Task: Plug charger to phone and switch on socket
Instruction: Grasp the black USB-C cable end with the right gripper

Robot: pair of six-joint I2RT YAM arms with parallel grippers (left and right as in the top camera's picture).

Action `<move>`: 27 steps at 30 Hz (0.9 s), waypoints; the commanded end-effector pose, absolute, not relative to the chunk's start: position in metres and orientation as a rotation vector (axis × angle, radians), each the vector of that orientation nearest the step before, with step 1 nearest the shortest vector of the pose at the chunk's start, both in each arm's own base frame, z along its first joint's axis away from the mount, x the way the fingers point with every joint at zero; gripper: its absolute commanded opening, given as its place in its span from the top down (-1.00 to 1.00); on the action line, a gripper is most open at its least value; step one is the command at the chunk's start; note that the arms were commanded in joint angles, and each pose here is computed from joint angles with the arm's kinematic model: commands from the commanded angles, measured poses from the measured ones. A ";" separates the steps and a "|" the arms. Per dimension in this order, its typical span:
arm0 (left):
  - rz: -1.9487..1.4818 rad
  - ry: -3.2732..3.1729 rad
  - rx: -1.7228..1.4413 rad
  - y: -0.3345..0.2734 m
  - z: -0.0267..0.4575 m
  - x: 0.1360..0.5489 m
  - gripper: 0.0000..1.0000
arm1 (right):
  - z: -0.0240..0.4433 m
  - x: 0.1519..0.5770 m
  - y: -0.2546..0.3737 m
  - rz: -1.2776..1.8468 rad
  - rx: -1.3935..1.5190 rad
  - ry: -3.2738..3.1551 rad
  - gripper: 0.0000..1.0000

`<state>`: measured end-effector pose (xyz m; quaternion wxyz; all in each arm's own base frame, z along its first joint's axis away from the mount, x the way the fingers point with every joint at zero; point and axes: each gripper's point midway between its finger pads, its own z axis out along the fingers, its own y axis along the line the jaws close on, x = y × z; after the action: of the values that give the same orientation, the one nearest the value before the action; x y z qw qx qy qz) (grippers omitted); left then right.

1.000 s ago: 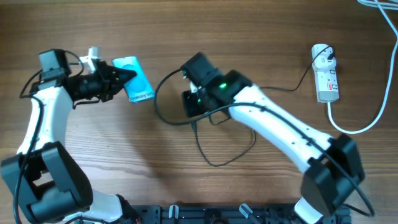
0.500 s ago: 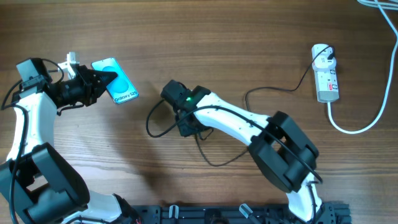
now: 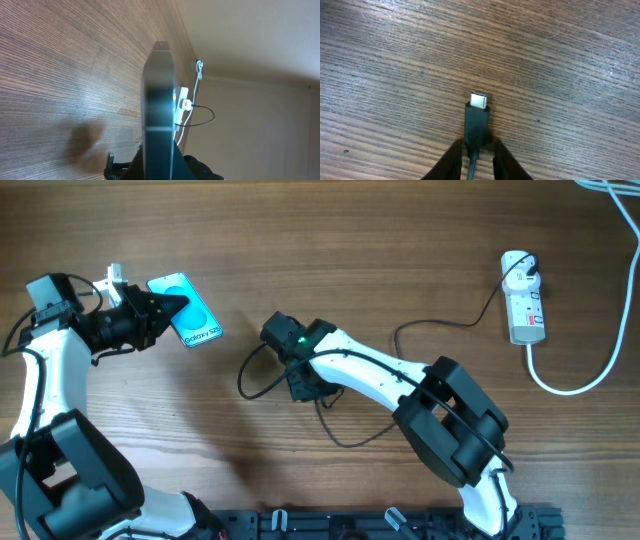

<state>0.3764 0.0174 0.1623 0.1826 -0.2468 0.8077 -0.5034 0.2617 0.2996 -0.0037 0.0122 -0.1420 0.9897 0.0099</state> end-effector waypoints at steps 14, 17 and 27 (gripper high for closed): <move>-1.491 2.208 -0.557 0.012 0.180 0.373 0.92 | -0.003 0.253 0.293 0.056 -0.444 3.157 0.92; -1.643 2.058 -0.415 0.010 0.210 0.368 0.92 | 0.039 0.259 0.308 0.332 -0.626 3.074 0.91; -1.793 1.891 -0.353 0.011 0.258 0.346 0.91 | 0.207 0.220 0.357 1.430 -1.190 2.409 0.92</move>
<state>0.3620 0.0210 0.2187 0.2306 -0.1764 0.7288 -0.6201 0.2473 0.3408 0.1914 0.0825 -0.3439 0.8509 0.3884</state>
